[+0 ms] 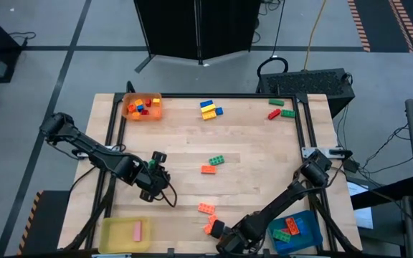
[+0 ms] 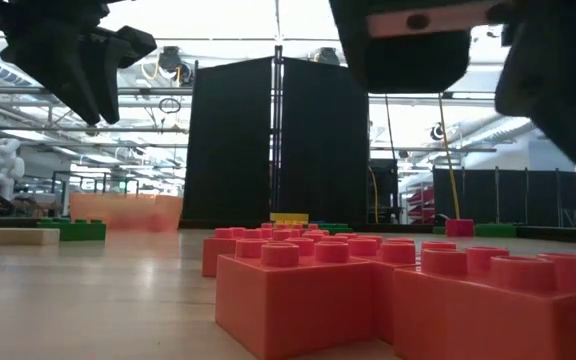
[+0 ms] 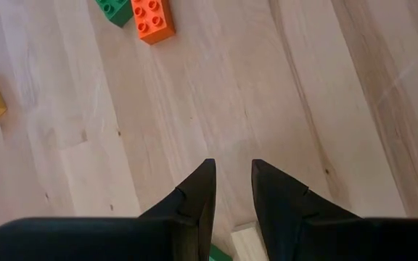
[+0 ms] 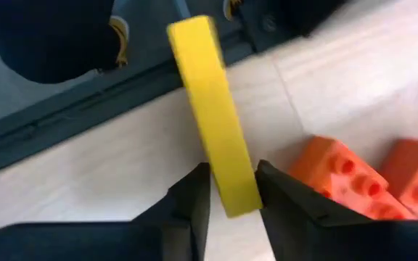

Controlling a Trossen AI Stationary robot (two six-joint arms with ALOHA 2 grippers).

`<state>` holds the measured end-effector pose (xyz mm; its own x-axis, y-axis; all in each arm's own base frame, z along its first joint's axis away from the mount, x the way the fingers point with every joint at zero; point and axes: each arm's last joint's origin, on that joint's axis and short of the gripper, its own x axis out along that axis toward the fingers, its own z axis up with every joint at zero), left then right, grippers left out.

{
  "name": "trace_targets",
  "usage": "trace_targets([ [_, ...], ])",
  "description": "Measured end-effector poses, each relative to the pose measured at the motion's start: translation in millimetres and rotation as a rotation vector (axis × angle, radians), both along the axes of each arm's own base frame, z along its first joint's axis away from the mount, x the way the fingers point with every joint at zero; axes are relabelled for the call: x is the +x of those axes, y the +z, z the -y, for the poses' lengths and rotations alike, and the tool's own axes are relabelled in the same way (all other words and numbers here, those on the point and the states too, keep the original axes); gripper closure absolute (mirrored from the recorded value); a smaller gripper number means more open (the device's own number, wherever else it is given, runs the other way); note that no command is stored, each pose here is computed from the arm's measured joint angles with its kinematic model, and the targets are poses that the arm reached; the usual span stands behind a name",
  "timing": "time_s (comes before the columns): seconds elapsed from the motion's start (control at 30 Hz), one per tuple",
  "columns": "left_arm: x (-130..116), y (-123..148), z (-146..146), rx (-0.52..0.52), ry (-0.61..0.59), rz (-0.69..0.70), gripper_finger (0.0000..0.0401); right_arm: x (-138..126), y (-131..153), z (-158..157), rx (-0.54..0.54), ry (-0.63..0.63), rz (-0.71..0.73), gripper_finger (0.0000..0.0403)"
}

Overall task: Sort blocks by size
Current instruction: Put the yellow block into the yellow bin

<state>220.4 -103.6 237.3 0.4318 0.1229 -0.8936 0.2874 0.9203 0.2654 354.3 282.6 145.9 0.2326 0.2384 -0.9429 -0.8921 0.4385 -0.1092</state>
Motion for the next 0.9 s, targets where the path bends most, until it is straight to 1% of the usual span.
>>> trace_targets([
  [0.2,0,0,0,0.012,0.006,0.008,0.0308,5,0,7,-0.003,-0.057,-0.007,0.0352],
  [0.27,0,0,0,0.012,0.007,0.008,0.0308,6,0,9,-0.001,-0.082,-0.015,0.0361],
  [0.37,0,0,0,0.011,0.011,0.009,0.0308,6,0,13,-0.009,-0.116,-0.040,0.0361],
  [0.53,0,0,-1,0.018,0.011,0.013,0.0308,0,7,20,-0.039,-0.171,-0.095,0.0349],
  [0.67,4,2,-1,0.064,0.041,0.078,0.0308,2,25,30,-0.016,-0.237,-0.083,0.0353],
  [0.77,8,4,0,0.056,0.049,0.129,0.0308,4,40,38,0.016,-0.282,-0.057,0.0354],
  [0.9,10,6,1,0.059,0.054,0.160,0.0308,7,61,50,0.050,-0.363,-0.015,0.0354],
])
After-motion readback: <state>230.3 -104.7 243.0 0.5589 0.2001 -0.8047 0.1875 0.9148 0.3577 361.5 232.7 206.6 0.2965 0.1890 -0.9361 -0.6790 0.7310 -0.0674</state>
